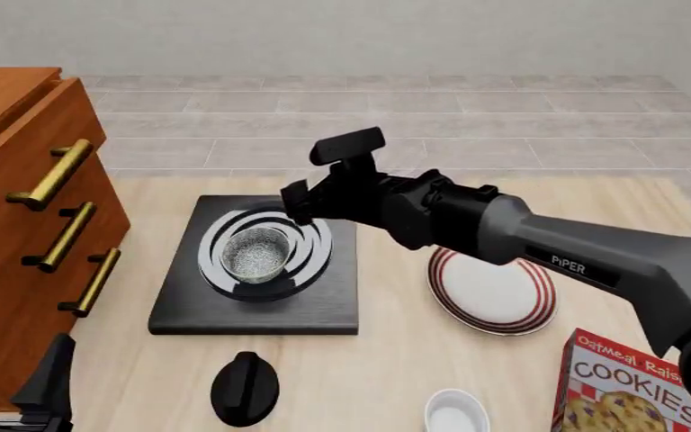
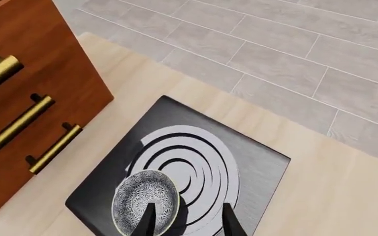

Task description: Pick the akita bowl on the stove and place it on the plate.

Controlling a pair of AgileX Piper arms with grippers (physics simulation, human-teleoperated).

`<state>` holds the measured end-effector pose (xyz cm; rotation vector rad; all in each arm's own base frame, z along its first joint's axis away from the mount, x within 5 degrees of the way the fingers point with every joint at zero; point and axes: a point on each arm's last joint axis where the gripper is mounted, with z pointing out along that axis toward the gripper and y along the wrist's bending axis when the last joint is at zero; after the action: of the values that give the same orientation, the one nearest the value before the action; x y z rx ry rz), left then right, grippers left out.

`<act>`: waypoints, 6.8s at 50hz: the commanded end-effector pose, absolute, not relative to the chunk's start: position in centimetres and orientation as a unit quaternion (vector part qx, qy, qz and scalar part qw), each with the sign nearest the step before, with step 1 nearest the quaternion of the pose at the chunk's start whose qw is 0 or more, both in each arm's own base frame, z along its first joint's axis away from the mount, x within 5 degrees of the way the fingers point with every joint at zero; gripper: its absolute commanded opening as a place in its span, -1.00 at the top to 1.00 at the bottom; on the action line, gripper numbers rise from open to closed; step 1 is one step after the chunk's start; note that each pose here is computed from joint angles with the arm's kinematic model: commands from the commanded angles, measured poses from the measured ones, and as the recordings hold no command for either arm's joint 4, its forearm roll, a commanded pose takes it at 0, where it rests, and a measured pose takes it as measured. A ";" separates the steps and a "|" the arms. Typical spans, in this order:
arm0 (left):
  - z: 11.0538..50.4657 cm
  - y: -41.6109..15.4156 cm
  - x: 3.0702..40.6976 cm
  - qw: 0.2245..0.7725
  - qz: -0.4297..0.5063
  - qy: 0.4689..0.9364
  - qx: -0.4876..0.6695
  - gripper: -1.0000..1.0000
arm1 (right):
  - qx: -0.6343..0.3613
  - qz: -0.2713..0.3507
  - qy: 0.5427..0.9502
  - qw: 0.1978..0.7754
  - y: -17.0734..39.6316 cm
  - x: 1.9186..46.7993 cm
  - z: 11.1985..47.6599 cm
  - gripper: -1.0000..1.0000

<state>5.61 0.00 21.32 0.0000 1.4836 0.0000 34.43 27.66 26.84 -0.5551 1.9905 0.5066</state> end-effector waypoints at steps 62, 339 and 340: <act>21.3 0.0 5.6 0.737 0.000 0.676 0.000 -1.00 | -0.202 0.223 0.836 0.459 30.4 36.9 21.0 -1.00; 21.3 0.0 5.6 0.737 0.000 0.676 0.000 -1.00 | 0.047 0.124 0.808 0.574 5.8 37.0 23.3 1.00; 21.3 0.0 5.6 0.737 0.000 0.676 0.000 -1.00 | 0.047 0.124 0.808 0.574 5.7 36.9 23.2 1.00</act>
<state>5.61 0.00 21.32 0.0000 1.4836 0.0000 37.49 7.04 23.48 0.0597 1.9073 0.2971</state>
